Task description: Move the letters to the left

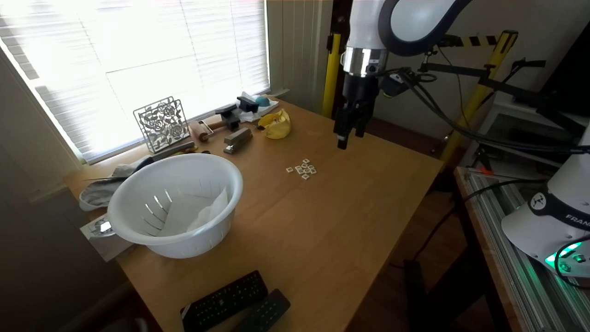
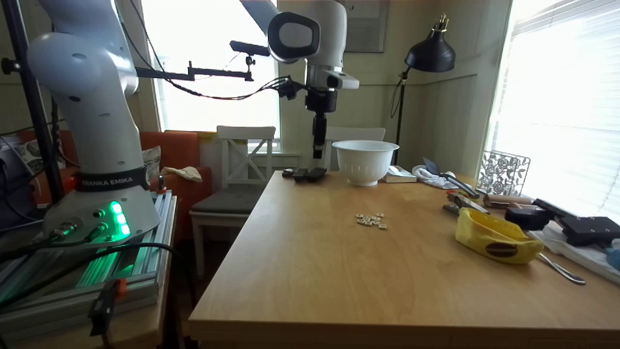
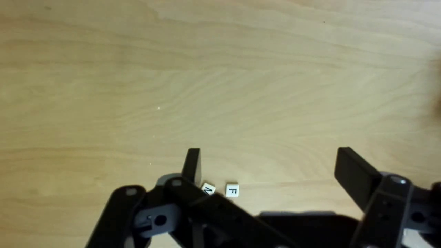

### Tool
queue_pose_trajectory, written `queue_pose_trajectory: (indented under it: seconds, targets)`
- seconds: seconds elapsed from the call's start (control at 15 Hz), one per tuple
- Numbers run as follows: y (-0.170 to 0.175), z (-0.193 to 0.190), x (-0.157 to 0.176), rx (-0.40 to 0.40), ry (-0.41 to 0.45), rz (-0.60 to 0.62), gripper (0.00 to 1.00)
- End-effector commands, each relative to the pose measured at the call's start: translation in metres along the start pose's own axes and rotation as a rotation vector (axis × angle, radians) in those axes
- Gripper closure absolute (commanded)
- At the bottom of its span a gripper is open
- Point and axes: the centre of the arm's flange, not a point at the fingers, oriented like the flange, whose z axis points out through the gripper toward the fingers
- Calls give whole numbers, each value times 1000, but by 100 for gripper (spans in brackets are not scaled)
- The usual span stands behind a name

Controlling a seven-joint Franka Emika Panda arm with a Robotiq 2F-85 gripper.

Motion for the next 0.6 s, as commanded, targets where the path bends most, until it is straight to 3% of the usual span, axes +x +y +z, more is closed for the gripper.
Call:
queue_pose_trajectory:
  seconds: [0.0, 0.53]
  targets:
    - [-14, 28, 33, -7, 18, -24, 0]
    - [-31, 67, 68, -22, 7, -71, 0]
